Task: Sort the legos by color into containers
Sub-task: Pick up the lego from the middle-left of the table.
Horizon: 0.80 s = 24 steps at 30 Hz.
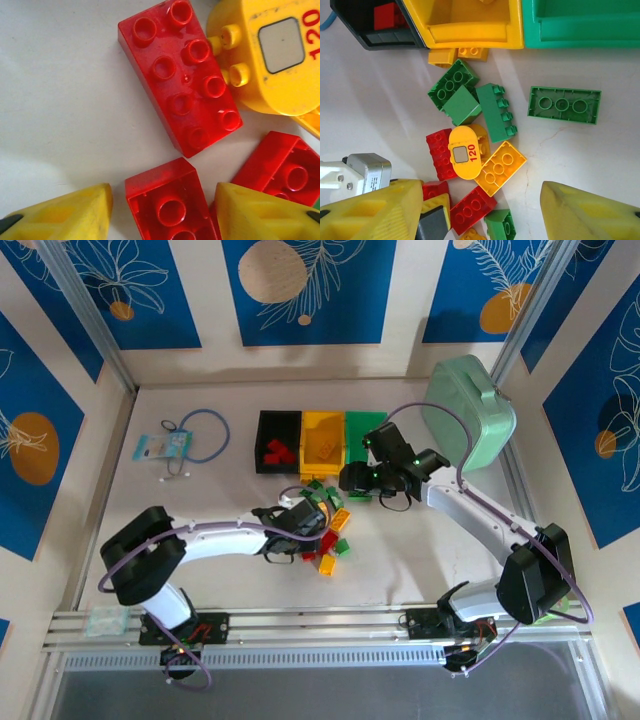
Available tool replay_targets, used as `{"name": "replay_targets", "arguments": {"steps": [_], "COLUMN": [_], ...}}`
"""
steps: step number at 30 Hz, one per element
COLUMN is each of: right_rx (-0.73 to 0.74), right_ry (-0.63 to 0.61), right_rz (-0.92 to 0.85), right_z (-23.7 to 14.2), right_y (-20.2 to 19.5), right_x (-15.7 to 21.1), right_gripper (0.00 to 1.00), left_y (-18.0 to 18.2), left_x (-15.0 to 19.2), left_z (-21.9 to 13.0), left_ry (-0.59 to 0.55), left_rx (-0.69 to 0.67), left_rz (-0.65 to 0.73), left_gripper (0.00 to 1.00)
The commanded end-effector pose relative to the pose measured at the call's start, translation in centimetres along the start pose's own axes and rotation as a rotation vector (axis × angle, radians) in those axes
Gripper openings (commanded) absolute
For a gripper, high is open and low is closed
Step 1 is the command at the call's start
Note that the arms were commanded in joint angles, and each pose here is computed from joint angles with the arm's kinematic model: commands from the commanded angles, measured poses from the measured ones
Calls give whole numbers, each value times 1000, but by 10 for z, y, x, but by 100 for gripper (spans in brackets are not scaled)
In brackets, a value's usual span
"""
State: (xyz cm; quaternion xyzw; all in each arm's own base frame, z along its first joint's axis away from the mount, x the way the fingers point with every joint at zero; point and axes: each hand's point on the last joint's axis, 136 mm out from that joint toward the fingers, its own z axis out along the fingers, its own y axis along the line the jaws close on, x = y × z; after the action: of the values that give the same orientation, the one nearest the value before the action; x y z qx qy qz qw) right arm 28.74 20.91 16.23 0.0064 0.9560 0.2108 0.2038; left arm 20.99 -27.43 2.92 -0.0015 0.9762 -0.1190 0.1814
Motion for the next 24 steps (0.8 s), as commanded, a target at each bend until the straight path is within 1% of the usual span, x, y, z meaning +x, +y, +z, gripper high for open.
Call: {"name": "replay_targets", "arguments": {"steps": [1,6,9,11,14,17,20,24], "right_rx": [-26,-20,-16,-14,-13,-12,-9,-2], "right_ry": [2,1,3,7,10,15,23,43], "right_rz": [19,21,26,28,31,35,40,47], "right_z": [-5,-6,-6,-5,-5,-4,-3,0], "right_y": [1,-2,-5,-7,-8,-11,-14,-19], "right_x": [4,7,9,11,14,17,22,31], "right_gripper": [64,64,63,63,63,63,63,63], "left_y": [4,13,16,18,19,19,23,31], "left_x": [-5,0,-2,-7,-19,-36,-62,-109], "left_z": [2,5,1,-6,-20,-33,-46,-60], "left_ry": [-5,7,-5,-24,-63,-98,-136,-191], "left_rx": [-40,-72,-84,-96,-100,-73,-61,-46], "left_rz": [-12,-13,-5,4,11,2,-6,-26], "left_gripper": [51,39,32,30,29,29,29,29]}}
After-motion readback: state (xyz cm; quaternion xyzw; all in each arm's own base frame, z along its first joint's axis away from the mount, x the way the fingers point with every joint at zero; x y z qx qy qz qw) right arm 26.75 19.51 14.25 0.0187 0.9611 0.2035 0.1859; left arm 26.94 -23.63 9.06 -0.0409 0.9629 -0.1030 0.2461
